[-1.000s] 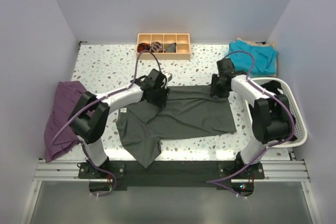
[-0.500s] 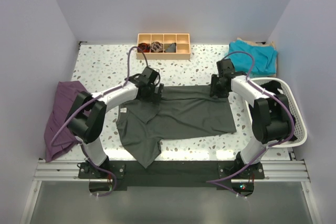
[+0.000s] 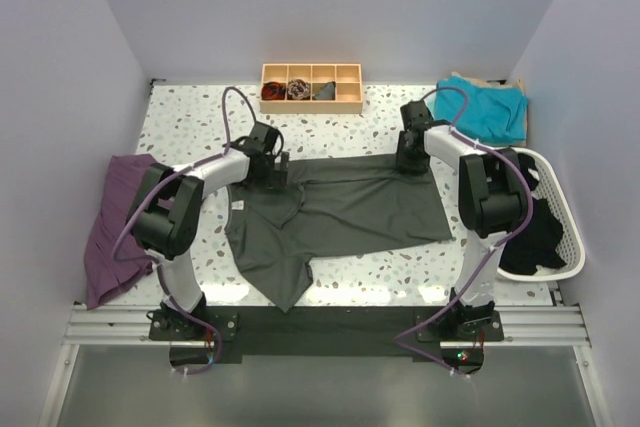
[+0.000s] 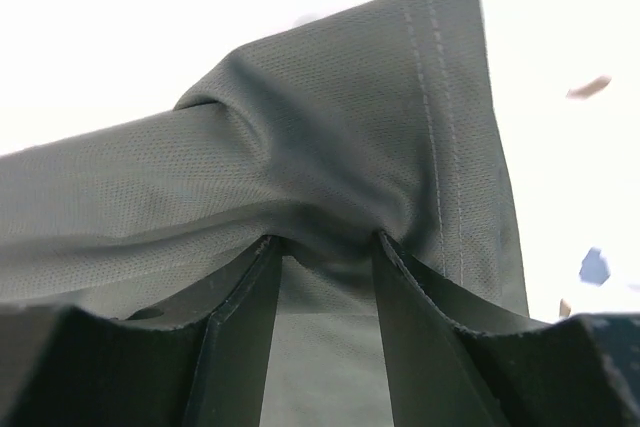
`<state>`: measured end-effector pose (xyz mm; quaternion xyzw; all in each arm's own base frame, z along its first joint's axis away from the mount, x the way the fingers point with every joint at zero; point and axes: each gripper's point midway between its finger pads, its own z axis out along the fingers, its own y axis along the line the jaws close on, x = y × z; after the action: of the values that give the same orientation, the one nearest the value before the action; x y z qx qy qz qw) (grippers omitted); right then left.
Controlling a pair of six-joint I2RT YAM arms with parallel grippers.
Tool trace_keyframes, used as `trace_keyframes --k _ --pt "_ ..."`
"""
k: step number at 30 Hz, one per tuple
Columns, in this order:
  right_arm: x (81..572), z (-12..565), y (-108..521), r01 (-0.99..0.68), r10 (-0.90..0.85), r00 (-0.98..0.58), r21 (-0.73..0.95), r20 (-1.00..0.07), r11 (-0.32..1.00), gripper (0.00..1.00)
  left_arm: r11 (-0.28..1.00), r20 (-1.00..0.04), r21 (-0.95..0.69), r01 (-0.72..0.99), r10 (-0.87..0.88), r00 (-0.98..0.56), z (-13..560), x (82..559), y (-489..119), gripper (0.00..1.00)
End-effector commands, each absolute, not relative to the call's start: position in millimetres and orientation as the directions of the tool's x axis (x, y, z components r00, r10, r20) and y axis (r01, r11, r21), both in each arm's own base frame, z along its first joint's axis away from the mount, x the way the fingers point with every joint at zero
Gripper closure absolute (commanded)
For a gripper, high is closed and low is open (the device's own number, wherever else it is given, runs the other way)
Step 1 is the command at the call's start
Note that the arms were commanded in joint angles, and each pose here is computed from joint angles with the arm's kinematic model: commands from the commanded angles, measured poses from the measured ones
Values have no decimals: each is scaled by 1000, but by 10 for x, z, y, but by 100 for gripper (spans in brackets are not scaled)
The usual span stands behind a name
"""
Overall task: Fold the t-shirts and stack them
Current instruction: Fold the flattened tshirt in 1/3 of the way
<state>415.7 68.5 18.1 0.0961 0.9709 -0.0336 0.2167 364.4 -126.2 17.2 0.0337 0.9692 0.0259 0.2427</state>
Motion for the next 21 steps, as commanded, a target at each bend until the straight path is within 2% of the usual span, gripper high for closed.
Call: trace_keyframes --k 1,6,12,16,21 --pt "4253 -12 373 288 208 -886 -138 -414 948 54 984 -467 175 22 103 -878 54 3890 -929 0" --pt "4271 -62 174 329 236 -884 -180 -403 927 53 973 -505 230 -2 118 -855 150 4272 -769 0" --pt "4208 -94 275 290 223 -888 -112 -402 951 53 975 -541 219 29 146 -828 238 4632 -847 0" --pt "4350 303 472 240 221 -840 25 -496 970 53 985 -591 157 66 148 -793 463 4702 -1005 0" --pt "4339 913 563 202 240 -755 131 -611 971 51 993 -709 58 101 112 -696 1131 4607 -1146 0"
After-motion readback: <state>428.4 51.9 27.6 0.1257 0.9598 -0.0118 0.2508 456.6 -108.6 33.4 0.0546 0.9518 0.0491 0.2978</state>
